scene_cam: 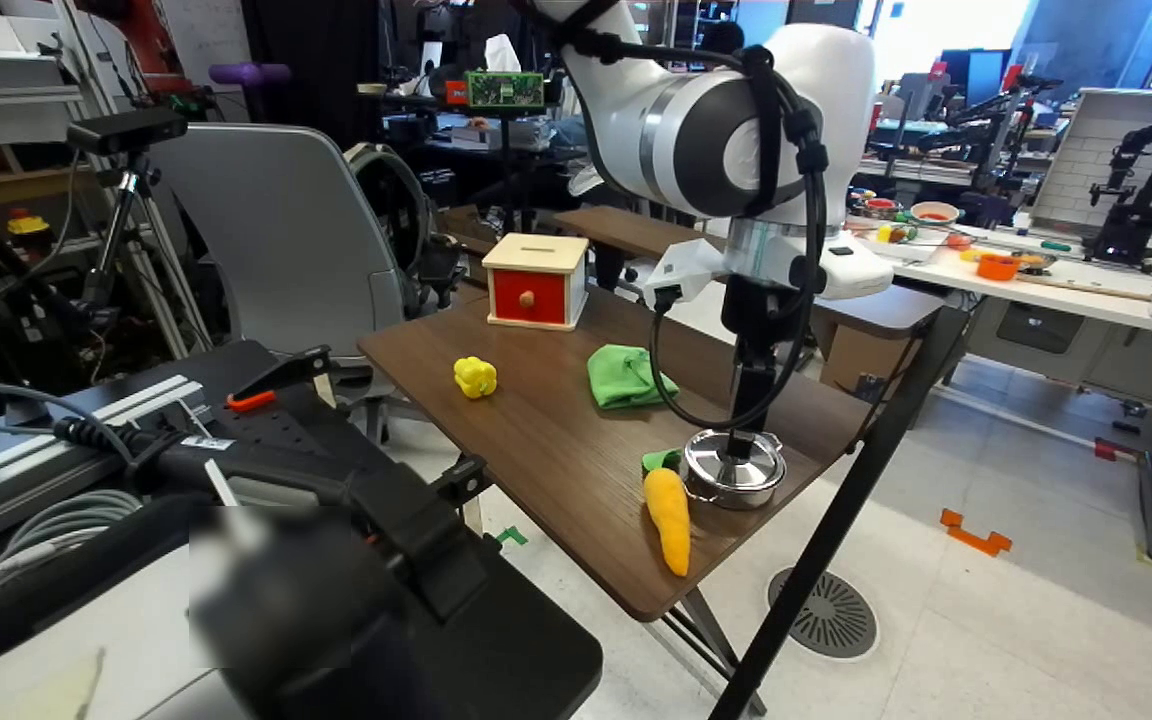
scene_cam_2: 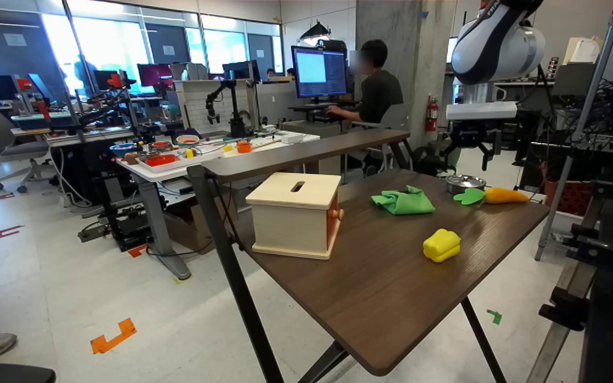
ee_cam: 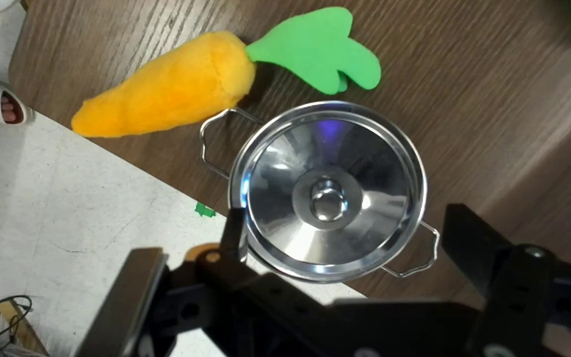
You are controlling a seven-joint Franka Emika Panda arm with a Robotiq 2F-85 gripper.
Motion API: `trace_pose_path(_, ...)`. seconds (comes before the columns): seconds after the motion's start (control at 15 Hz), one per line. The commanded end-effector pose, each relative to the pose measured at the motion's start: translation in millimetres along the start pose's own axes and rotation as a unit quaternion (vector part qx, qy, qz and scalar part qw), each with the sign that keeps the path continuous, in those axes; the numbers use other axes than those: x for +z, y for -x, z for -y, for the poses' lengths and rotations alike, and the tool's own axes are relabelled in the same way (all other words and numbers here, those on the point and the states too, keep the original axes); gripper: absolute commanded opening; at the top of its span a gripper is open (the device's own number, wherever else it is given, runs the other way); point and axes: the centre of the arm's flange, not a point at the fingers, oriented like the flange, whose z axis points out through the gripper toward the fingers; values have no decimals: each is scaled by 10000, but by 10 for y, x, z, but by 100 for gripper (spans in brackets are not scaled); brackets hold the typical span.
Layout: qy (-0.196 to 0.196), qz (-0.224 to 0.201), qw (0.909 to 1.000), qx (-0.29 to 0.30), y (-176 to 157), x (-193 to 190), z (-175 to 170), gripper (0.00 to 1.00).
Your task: Put the lid of the pot on the table
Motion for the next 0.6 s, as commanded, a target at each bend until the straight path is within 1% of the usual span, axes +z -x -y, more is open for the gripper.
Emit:
trace_pose_path(0.0, -146, -206, 9997, 35, -12, 77, 66, 74)
trace_pose_path(0.27, -222, -327, 9992, -31, 6, 132, 89, 42)
trace_pose_path(0.53, -283, -341, 9990, -54, 8, 184, 88, 12)
